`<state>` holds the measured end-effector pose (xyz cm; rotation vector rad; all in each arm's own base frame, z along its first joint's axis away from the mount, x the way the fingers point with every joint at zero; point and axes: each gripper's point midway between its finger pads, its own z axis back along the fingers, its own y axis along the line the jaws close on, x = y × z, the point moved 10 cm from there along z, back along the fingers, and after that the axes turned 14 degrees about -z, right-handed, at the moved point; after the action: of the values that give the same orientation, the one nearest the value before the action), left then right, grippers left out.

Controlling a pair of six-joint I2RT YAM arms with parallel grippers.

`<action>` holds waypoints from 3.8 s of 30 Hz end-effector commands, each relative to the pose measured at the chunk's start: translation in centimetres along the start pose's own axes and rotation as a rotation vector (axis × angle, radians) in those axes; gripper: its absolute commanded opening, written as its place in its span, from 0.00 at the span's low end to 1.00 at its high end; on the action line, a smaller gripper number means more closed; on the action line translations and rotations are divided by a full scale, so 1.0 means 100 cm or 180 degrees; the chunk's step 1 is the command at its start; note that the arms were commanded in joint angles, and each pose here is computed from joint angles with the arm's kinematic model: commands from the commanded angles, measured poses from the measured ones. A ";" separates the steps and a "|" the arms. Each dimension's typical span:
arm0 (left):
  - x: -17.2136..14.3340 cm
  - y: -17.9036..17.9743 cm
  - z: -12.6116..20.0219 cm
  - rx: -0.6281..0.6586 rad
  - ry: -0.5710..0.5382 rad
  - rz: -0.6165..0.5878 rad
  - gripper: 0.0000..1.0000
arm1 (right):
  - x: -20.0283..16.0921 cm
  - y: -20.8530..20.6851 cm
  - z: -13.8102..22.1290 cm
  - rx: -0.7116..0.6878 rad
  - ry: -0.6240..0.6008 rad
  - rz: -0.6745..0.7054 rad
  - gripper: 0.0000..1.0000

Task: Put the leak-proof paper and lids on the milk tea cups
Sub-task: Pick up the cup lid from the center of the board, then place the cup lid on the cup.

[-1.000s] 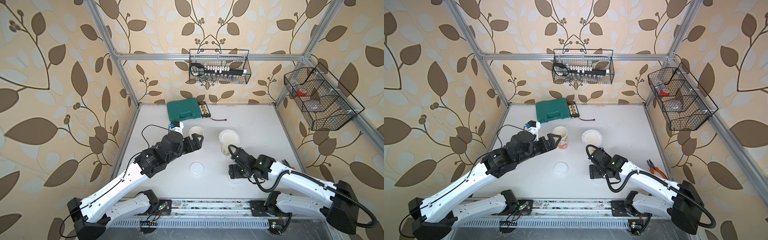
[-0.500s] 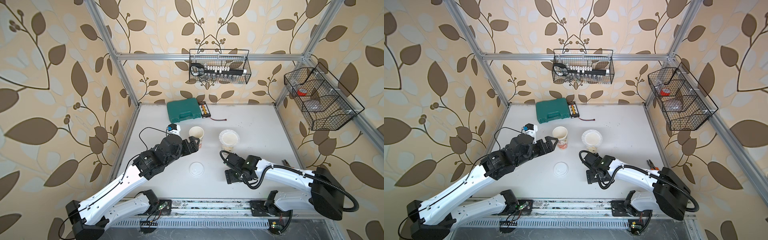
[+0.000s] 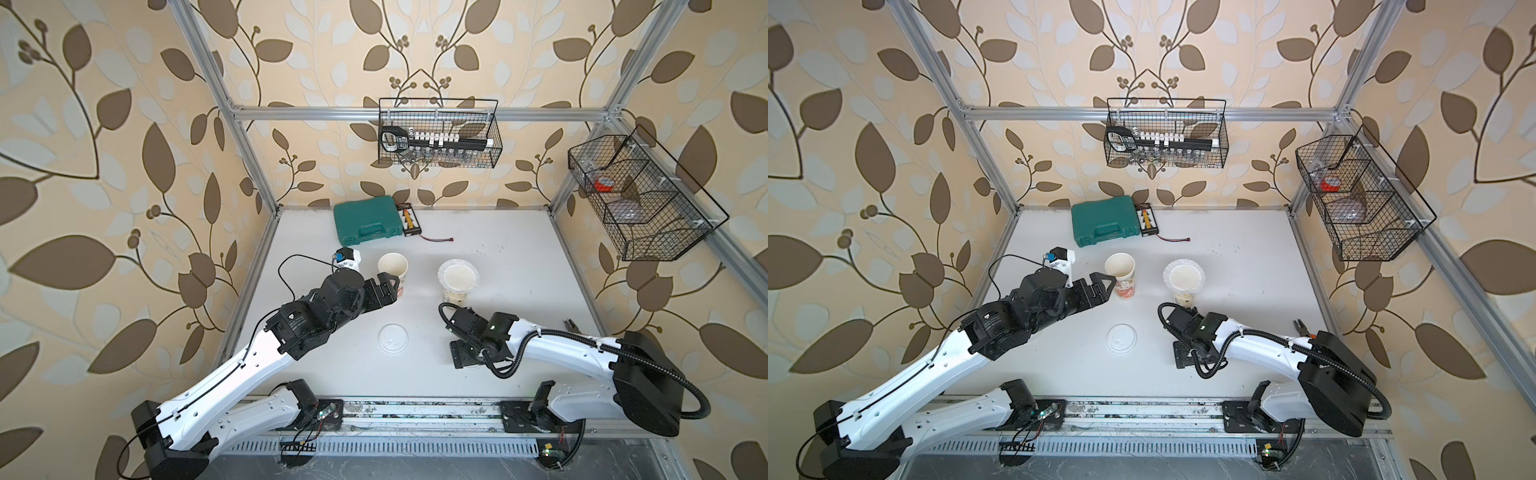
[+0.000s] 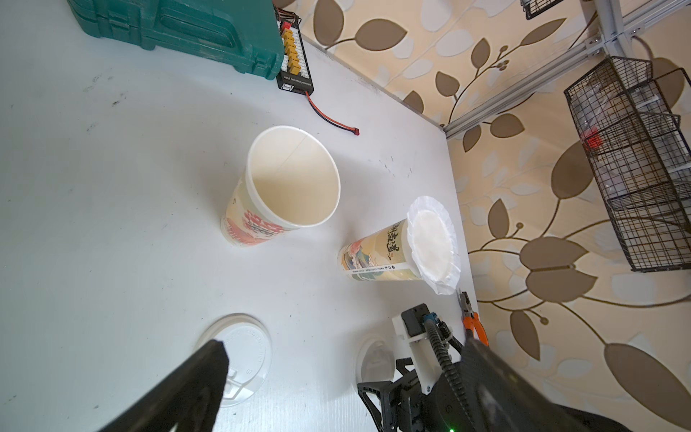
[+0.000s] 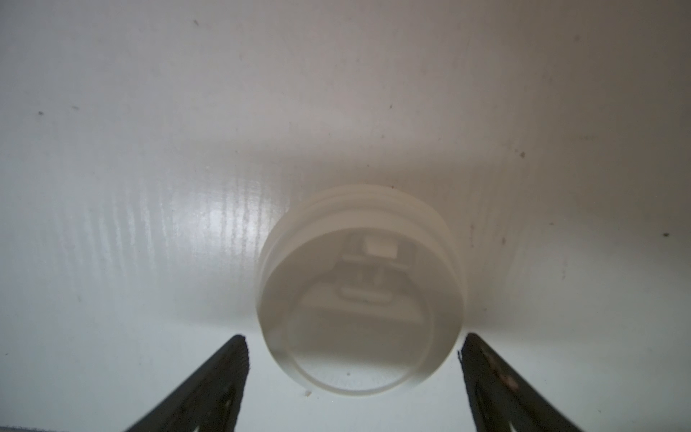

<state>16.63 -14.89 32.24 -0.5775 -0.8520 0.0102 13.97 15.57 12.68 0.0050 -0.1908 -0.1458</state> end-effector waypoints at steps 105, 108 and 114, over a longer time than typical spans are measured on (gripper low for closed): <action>0.010 -0.013 0.009 -0.0402 -0.0093 -0.0536 0.99 | 0.175 0.041 0.143 0.0188 -0.0211 0.0399 0.76; 0.010 -0.013 0.008 -0.0396 -0.0086 -0.0537 0.99 | 0.176 0.045 0.142 0.0180 -0.0204 0.0419 0.76; 0.010 -0.013 0.008 -0.0381 -0.0094 -0.0541 0.99 | 0.175 0.047 0.136 0.0142 -0.0169 0.0454 0.77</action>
<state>16.25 -15.58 32.43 -0.6062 -0.8653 -0.1860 29.06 17.58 30.01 0.0450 -0.2676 -0.0219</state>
